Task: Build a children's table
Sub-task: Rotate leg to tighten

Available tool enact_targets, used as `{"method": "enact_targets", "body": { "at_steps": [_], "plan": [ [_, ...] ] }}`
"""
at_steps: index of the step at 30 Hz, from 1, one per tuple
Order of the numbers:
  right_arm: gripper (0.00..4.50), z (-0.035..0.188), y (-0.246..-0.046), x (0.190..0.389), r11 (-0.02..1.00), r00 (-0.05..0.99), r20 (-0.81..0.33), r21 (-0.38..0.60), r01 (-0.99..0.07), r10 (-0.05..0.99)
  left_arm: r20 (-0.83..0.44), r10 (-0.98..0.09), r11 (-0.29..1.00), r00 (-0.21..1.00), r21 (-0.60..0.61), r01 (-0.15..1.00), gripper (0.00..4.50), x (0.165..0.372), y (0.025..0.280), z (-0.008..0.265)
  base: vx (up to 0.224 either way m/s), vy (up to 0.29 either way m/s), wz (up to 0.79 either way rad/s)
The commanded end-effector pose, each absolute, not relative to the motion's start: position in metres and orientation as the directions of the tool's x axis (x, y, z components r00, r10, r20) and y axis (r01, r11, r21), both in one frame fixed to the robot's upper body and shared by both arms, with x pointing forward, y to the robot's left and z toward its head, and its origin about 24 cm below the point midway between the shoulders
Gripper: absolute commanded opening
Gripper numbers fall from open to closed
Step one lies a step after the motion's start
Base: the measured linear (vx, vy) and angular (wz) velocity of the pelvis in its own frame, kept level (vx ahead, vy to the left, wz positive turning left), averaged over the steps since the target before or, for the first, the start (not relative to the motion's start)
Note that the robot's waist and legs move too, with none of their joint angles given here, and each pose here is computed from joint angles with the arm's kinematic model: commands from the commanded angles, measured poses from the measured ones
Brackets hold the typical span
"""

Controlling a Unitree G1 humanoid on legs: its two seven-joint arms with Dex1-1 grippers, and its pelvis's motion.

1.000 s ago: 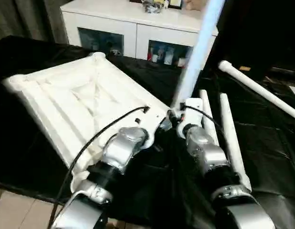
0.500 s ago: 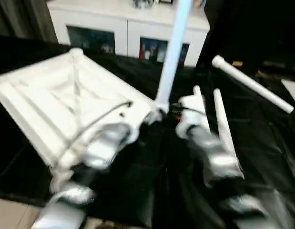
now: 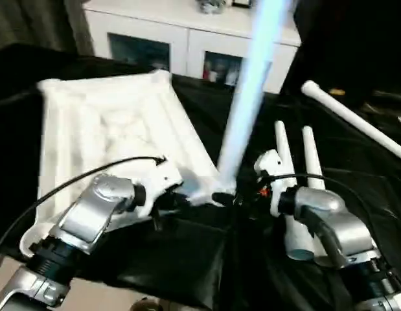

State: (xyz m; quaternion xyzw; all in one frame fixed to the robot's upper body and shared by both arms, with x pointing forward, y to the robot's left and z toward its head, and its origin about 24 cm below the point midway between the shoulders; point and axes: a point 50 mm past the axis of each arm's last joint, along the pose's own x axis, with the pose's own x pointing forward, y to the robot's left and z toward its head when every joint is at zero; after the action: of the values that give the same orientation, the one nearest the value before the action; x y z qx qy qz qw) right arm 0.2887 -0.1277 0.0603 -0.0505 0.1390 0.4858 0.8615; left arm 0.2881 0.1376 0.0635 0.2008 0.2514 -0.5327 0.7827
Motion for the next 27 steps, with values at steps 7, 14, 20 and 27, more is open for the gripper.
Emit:
{"method": "enact_targets", "body": {
  "at_steps": [7,14,20,27],
  "plan": [
    [4.46,0.056,-0.129,0.299,0.554,0.529,-0.342,-0.029,-0.832,0.777,-0.591,-0.761,0.29,0.268,0.06,0.955,0.0,0.286,0.125,0.069,0.0,0.0,0.0],
    [3.76,0.055,-0.124,0.305,0.582,0.558,-0.307,-0.016,-0.813,0.771,-0.591,-0.761,0.29,0.27,0.063,0.955,0.0,0.286,0.125,0.068,0.0,0.0,0.0],
    [3.32,0.056,-0.12,0.304,0.568,0.545,-0.284,0.002,-0.823,0.789,-0.593,-0.759,0.288,0.268,0.062,0.955,0.0,0.286,0.125,0.068,0.0,0.0,0.0],
    [2.82,0.051,-0.121,0.303,0.559,0.534,-0.302,-0.005,-0.829,0.79,-0.598,-0.757,0.288,0.265,0.058,0.956,0.0,0.285,0.126,0.066,0.0,0.0,0.0]
  ]
}}
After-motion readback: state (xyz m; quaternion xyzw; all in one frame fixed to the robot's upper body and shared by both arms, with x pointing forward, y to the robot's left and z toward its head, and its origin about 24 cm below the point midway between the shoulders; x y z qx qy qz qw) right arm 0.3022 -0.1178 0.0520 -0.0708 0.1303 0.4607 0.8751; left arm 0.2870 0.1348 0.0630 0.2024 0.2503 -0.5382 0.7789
